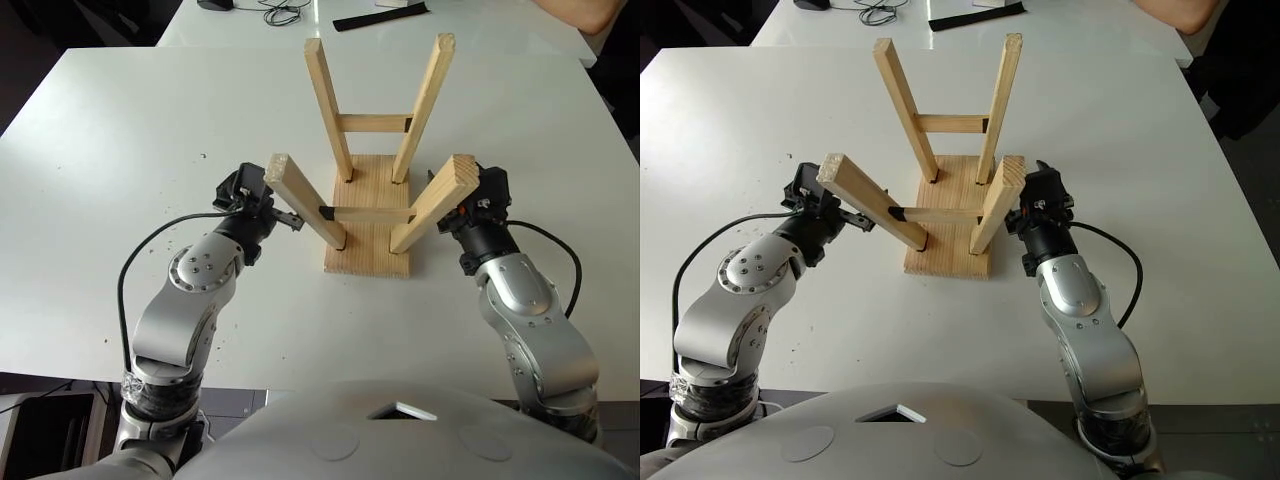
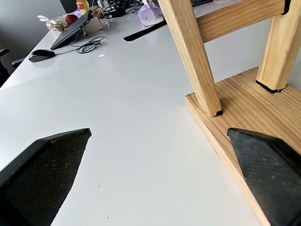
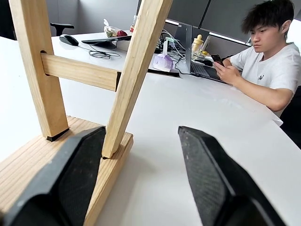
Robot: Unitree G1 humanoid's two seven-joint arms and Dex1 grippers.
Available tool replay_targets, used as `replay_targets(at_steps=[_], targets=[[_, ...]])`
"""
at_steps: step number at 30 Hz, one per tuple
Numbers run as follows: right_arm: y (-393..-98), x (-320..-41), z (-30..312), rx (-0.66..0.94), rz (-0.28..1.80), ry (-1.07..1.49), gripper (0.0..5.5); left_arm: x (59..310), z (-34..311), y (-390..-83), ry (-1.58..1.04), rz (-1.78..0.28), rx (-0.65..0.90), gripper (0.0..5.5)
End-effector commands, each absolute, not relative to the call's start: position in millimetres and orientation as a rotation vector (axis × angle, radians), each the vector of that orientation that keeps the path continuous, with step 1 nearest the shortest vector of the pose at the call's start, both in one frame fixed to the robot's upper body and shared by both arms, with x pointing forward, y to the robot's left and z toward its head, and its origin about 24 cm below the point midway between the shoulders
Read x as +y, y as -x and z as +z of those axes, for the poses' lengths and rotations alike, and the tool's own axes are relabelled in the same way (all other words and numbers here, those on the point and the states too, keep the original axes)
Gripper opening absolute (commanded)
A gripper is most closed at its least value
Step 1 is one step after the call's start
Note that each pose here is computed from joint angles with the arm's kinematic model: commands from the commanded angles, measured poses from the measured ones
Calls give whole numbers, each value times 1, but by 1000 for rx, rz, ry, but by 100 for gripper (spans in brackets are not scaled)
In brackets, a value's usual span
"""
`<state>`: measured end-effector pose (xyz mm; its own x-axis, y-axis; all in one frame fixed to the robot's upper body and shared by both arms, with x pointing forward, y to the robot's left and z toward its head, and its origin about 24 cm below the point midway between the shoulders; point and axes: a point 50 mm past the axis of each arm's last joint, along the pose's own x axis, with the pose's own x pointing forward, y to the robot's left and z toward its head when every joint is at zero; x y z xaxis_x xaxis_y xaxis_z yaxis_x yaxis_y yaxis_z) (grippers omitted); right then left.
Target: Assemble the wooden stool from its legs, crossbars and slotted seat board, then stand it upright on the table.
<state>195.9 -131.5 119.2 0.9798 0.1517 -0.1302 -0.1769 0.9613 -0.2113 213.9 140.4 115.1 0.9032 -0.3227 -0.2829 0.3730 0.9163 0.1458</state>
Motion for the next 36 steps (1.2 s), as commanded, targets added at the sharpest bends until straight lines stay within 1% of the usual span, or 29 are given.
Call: replay_targets(at_steps=[1, 3, 5, 10, 13, 15, 17, 18, 20, 21, 23, 25, 27, 28, 30, 32, 34, 36], targets=[[-203, -134, 111, 152, 188, 208, 284, 110, 121, -214, -127, -535, 219, 540], [-201, -145, 106, 169, 131, 226, 284, 119, 122, -222, -158, -498, 205, 540], [-198, -160, 103, 184, 53, 244, 284, 135, 123, -229, -200, -442, 196, 540], [-170, -219, 104, 221, -248, 313, 284, 179, 130, -230, -257, -279, 149, 540], [-153, -257, 119, 198, -430, 373, 284, 200, 134, -225, -257, -170, 123, 540], [-146, -281, 132, 167, -534, 419, 284, 210, 137, -224, -240, -102, 101, 540], [-143, -300, 146, 126, -627, 440, 308, 217, 142, -226, -216, -42, 71, 540], [-143, -303, 150, 107, -648, 436, 325, 217, 144, -227, -207, -36, 59, 540], [-155, -290, 150, 79, -604, 395, 354, 202, 142, -230, -187, -104, 67, 540], [-168, -268, 145, 73, -518, 346, 370, 187, 140, -231, -169, -175, 68, 540], [-190, -213, 136, 64, -302, 240, 399, 154, 137, -226, -140, -322, 70, 540], [-205, -142, 133, 63, -33, 96, 434, 121, 138, -217, -113, -466, 64, 540], [-207, -94, 141, 50, 131, 14, 461, 99, 142, -210, -92, -562, 56, 540], [-206, -83, 144, 46, 164, 2, 479, 91, 144, -207, -92, -605, 48, 540], [-205, -87, 141, 70, 135, 13, 499, 83, 148, -204, -101, -636, 29, 540], [-206, -107, 130, 114, 43, 63, 523, 84, 145, -206, -120, -619, 49, 540], [-207, -124, 126, 132, -19, 103, 539, 90, 142, -211, -136, -581, 64, 540], [-207, -140, 126, 132, -52, 131, 539, 105, 141, -220, -158, -500, 61, 540]])
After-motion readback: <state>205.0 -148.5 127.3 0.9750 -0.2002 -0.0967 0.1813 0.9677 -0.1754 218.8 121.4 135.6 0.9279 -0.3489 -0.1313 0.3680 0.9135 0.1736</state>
